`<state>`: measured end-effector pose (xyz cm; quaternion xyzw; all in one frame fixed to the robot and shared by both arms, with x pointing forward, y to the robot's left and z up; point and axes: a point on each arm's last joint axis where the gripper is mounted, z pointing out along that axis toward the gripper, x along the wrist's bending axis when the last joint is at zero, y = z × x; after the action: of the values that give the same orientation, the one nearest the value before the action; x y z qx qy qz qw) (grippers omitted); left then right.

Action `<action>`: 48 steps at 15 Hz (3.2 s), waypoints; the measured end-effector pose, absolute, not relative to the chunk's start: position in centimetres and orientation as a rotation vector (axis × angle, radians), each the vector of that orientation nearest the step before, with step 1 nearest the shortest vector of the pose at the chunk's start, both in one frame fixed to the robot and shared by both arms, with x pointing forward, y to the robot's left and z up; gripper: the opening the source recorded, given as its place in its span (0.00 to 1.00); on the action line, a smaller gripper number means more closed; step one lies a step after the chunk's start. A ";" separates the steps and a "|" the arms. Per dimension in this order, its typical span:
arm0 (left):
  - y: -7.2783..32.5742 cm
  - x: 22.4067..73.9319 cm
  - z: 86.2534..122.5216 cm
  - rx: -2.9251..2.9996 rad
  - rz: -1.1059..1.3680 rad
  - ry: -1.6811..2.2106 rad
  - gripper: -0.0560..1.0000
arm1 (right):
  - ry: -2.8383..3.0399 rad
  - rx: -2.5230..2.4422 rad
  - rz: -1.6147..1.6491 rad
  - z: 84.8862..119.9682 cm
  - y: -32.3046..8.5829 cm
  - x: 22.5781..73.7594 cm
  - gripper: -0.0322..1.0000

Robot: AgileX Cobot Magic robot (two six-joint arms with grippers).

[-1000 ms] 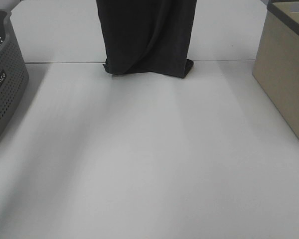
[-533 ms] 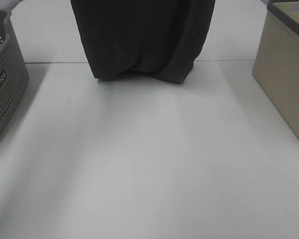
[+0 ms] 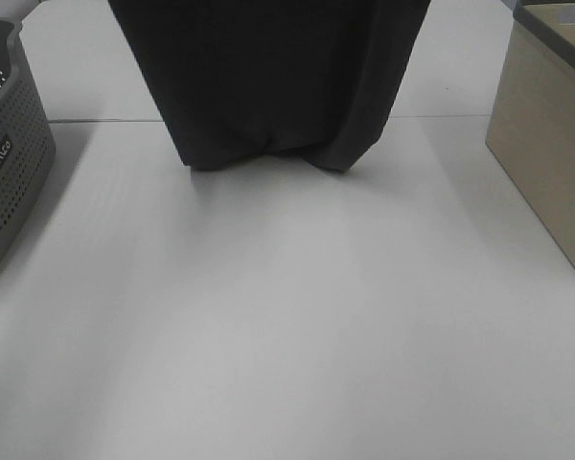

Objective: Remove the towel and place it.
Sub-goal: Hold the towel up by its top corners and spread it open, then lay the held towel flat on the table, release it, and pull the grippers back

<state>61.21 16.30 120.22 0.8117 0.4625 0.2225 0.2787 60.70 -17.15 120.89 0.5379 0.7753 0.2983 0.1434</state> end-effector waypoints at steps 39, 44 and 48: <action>19.9 37.7 103.6 2.141 -0.505 1.583 0.05 | 2.578 2.257 0.567 105.3 -21.5 36.8 0.05; 19.1 40.0 100.0 2.227 -0.667 1.693 0.05 | 2.702 2.312 0.268 101.7 -20.7 39.6 0.05; 16.9 39.7 97.0 2.468 -0.730 1.616 0.05 | 2.778 2.343 0.041 98.8 -20.4 41.1 0.05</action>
<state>39.73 16.86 97.04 0.8111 0.5310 -0.2398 0.0512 41.15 -20.35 98.83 0.6252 0.7413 0.0109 -0.2439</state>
